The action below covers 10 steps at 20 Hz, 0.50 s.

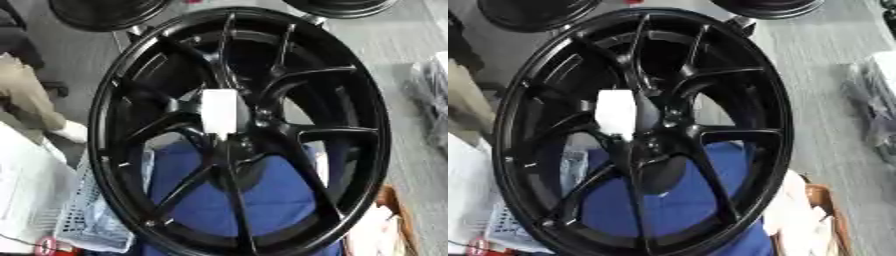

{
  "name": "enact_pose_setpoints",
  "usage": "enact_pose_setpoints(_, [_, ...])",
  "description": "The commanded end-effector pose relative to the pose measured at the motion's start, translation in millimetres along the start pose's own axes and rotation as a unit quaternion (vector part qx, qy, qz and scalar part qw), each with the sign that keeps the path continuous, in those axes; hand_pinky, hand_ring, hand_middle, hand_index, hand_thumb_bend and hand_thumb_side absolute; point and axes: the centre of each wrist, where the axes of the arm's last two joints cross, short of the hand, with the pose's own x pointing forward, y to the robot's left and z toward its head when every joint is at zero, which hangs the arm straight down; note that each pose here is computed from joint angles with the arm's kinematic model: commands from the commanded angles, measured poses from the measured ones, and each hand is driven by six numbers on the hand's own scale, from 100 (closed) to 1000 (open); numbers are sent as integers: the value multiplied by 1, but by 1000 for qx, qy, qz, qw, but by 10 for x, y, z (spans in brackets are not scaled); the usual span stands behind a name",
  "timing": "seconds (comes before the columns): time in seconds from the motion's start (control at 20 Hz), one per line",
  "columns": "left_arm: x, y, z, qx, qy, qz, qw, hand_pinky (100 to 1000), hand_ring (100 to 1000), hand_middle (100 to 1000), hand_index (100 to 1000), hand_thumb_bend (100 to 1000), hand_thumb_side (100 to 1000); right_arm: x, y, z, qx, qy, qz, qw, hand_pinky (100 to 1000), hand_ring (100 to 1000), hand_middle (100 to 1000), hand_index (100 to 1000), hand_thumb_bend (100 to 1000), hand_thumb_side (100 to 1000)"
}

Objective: Pull the pin out of the wheel hub.

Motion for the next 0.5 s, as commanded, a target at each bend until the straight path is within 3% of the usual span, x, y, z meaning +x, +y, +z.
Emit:
enact_pose_setpoints(0.05, [168, 155, -111, -72, -40, -89, 993, 829, 686, 665, 731, 121, 592, 82, -50, -28, 2, -16, 12, 1000, 716, 700, 733, 748, 100, 400])
enact_pose_setpoints(0.25, [312, 287, -238, -157, -68, -168, 971, 825, 693, 669, 739, 129, 576, 73, -59, -21, 2, -14, 15, 1000, 715, 699, 733, 747, 100, 401])
enact_pose_setpoints(0.5, [523, 361, -415, -270, -107, -252, 923, 817, 710, 681, 757, 152, 558, 70, -55, -17, 4, -12, 16, 1000, 715, 698, 732, 747, 100, 401])
